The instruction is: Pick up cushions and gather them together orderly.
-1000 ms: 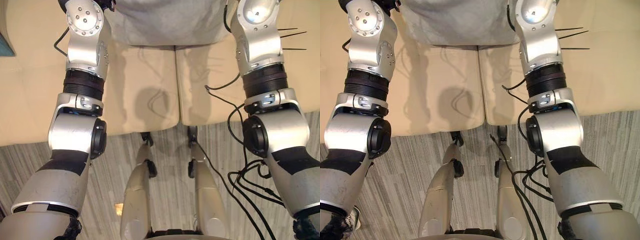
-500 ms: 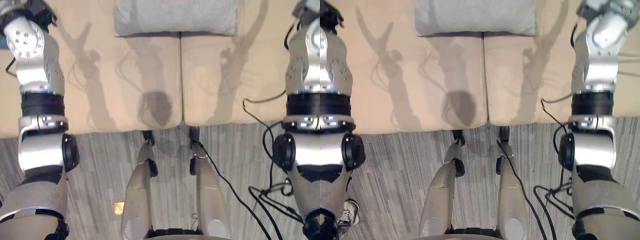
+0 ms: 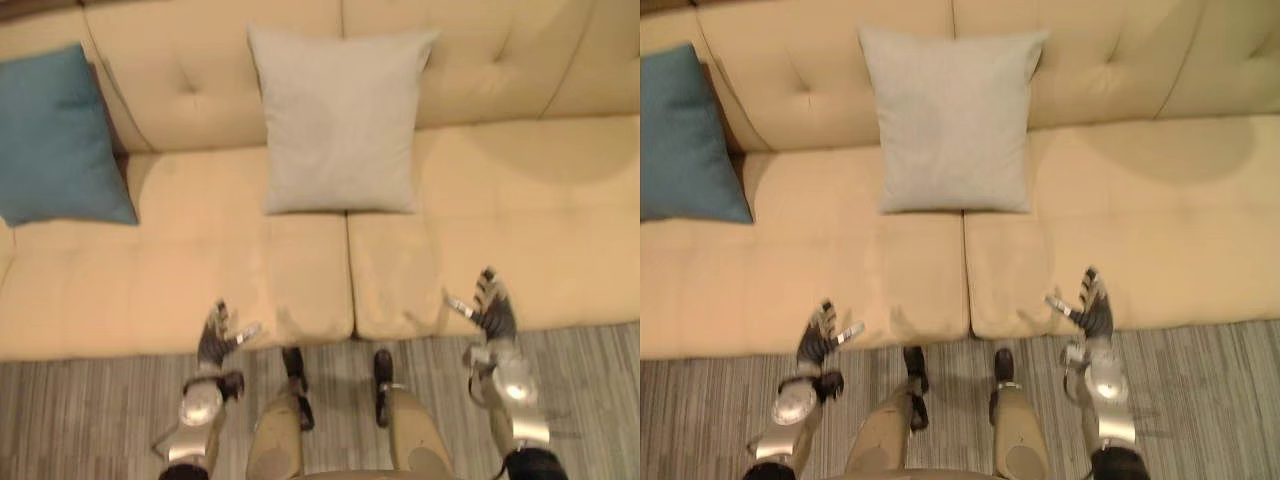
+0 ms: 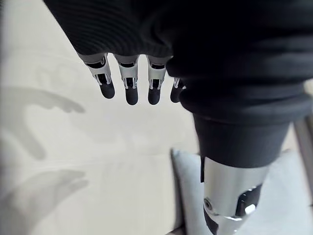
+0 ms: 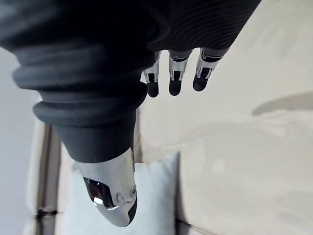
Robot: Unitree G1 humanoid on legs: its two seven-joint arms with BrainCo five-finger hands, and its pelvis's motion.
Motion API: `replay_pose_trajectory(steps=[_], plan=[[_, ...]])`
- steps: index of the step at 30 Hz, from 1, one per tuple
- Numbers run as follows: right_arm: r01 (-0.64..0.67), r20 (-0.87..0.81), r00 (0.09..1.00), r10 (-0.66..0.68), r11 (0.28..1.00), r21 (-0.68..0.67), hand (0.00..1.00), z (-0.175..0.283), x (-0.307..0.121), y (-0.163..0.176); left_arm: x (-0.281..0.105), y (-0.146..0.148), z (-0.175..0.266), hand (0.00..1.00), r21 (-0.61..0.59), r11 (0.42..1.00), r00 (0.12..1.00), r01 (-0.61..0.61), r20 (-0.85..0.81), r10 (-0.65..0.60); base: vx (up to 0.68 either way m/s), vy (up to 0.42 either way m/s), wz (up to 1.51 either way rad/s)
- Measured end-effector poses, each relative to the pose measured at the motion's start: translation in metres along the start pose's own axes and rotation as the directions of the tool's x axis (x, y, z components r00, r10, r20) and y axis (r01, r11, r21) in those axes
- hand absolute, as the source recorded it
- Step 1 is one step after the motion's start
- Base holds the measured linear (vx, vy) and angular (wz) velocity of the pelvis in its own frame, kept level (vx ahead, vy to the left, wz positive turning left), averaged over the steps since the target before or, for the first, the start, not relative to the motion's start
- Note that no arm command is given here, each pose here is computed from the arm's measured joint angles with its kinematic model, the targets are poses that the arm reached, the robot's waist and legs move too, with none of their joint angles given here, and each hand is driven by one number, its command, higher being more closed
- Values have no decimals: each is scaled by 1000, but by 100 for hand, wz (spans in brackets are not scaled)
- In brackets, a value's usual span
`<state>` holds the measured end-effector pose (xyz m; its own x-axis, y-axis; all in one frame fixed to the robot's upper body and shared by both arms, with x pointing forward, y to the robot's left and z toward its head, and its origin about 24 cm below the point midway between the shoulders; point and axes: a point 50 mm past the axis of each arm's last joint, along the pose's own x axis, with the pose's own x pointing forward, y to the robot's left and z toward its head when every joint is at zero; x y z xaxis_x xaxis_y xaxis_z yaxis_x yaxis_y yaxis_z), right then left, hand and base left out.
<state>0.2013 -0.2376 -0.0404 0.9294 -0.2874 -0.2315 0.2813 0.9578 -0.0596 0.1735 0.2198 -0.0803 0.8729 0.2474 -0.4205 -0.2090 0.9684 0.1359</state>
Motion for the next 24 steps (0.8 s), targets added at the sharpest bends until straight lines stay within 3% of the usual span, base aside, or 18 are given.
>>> replay_pose_trajectory(steps=[4, 10, 14, 19, 24], plan=[[-45, -288, 958, 7, 991, -126, 0, -66, -44, -15, -26, 12, -49, 0, 72, 997, 980, 15, -200, 0, 43, 10, -10], [-104, -518, 855, -9, 977, -188, 0, -111, -83, -28, -44, 18, -77, 0, 115, 992, 944, 43, -330, -3, 35, 28, -10], [-123, -504, 864, 16, 976, -180, 0, -106, -68, -19, -38, 18, -72, 0, 126, 991, 950, 50, -311, -8, -23, 28, -46], [-153, -399, 914, 72, 973, -175, 0, -83, -42, 3, -12, 6, -38, 0, 119, 991, 984, 58, -175, -36, -106, 19, -19], [-203, -421, 900, 116, 964, -170, 0, -90, -54, 13, -17, 9, -37, 0, 121, 992, 986, 46, -163, -26, -144, -110, 37]])
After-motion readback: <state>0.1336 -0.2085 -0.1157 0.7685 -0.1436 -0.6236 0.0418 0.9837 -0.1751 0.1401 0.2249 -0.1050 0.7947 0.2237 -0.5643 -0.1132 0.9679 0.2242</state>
